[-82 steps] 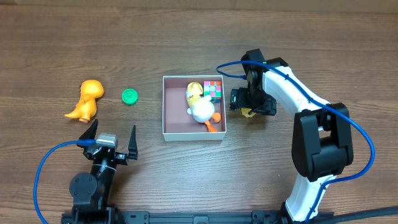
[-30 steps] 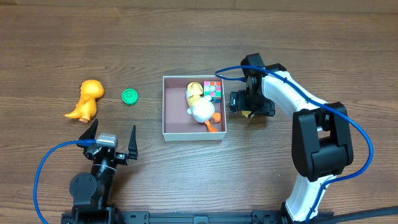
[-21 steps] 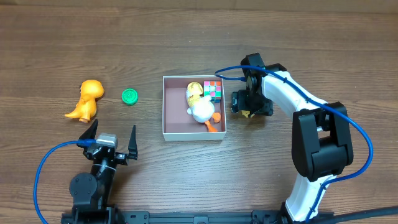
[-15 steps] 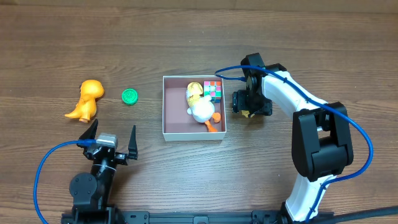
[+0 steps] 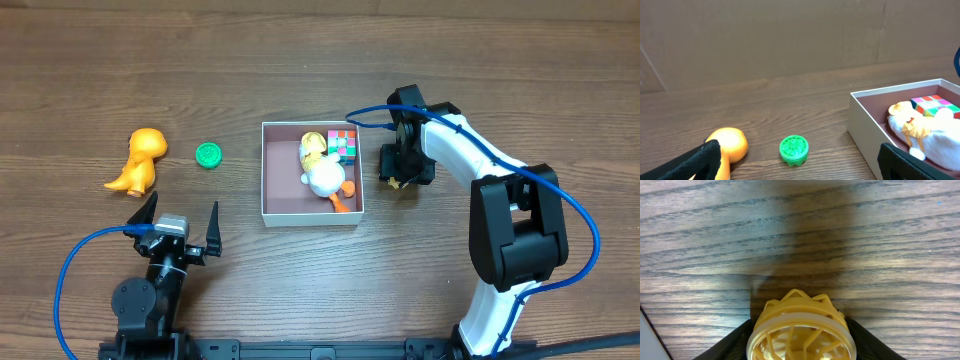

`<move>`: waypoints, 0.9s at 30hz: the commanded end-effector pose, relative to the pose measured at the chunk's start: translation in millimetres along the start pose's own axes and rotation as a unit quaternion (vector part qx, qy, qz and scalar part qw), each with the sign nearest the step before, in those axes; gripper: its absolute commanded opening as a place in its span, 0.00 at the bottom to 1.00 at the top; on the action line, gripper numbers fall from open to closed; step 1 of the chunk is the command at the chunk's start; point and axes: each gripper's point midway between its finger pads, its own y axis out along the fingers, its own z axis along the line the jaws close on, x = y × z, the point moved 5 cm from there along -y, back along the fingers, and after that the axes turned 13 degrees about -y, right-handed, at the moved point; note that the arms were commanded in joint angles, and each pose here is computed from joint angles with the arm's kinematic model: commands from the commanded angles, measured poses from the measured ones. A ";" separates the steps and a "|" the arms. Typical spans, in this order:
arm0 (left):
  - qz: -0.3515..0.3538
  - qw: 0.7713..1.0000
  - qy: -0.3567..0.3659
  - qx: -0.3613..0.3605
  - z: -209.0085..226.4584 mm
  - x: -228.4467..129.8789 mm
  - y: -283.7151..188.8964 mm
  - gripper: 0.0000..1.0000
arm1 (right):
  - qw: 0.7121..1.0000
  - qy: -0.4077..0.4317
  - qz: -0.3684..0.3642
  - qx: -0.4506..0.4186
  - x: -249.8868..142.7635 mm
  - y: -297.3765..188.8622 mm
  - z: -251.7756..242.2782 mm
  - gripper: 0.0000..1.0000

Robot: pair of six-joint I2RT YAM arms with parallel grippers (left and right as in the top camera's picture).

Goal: Pack container
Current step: 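Lift the yellow lattice object with the right gripper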

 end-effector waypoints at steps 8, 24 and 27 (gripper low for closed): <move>-0.004 1.000 0.005 0.005 1.8 0.5 -0.4 1.00 | 1.000 0.000 -0.002 0.001 0.3 -0.8 0.4 0.52; -0.004 1.000 0.005 0.005 1.8 0.5 -0.4 1.00 | 0.998 0.000 -0.067 -0.022 47.8 -80.7 -2.5 0.51; -0.004 1.000 0.005 0.005 1.7 0.5 -0.4 1.00 | 0.997 -0.001 -0.080 -0.020 54.4 -102.1 -0.2 0.51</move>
